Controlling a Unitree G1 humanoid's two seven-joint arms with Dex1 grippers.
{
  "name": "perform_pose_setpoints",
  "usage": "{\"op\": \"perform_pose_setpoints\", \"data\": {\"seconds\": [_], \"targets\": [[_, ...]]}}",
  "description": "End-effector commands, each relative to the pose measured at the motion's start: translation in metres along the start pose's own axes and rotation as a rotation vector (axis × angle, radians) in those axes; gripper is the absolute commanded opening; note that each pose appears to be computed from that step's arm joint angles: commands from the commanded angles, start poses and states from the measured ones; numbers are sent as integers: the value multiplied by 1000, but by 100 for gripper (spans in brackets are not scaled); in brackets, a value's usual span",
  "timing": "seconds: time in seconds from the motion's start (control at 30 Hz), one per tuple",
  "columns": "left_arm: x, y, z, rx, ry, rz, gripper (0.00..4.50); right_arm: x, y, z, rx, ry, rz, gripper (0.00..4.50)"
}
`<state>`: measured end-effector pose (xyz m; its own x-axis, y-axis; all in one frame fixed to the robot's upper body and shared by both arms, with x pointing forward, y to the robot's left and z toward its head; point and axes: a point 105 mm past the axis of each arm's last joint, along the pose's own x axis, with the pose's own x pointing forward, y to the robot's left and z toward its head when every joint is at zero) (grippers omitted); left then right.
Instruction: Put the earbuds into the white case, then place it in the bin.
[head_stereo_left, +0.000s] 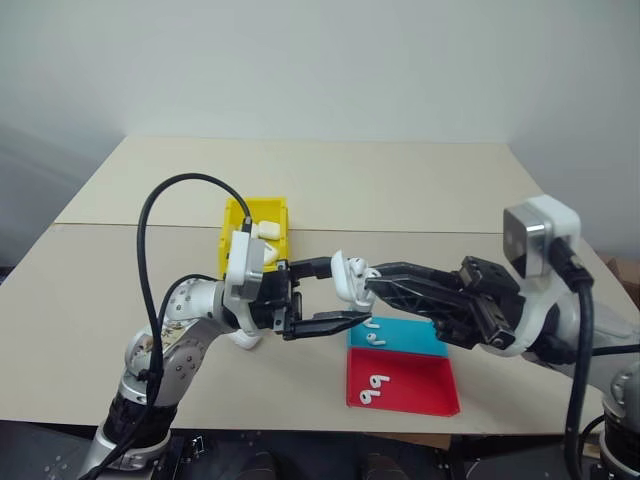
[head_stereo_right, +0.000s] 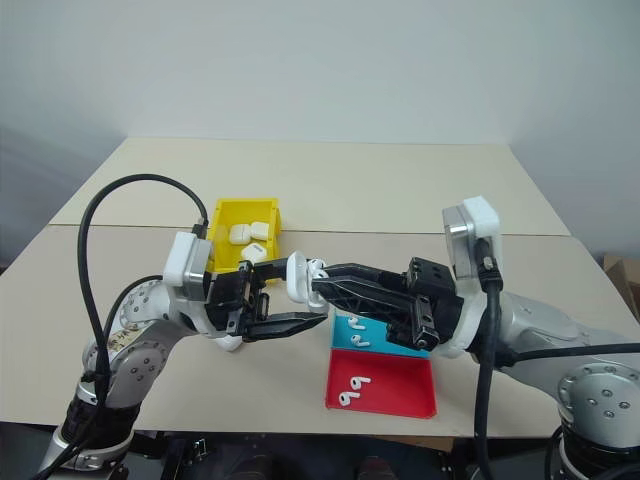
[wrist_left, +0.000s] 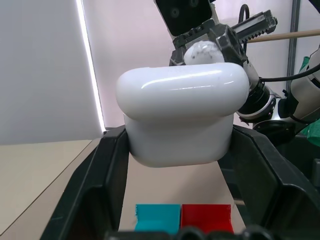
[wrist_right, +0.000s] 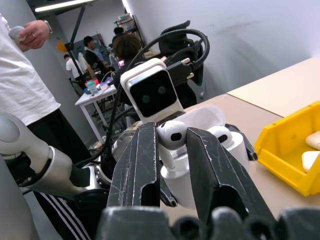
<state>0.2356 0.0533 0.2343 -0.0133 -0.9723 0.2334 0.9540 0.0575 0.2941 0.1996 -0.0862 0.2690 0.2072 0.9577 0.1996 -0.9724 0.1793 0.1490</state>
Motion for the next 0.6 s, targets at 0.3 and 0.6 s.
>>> {"op": "perform_pose_setpoints", "data": {"seconds": [0.3,0.6], "targets": [[4,-5,7,37,-42,-10,276,0,8,-4,-95,26,26,70],[4,-3,5,36,-41,-1,276,-5,2,-4,-155,34,-7,182]]}}
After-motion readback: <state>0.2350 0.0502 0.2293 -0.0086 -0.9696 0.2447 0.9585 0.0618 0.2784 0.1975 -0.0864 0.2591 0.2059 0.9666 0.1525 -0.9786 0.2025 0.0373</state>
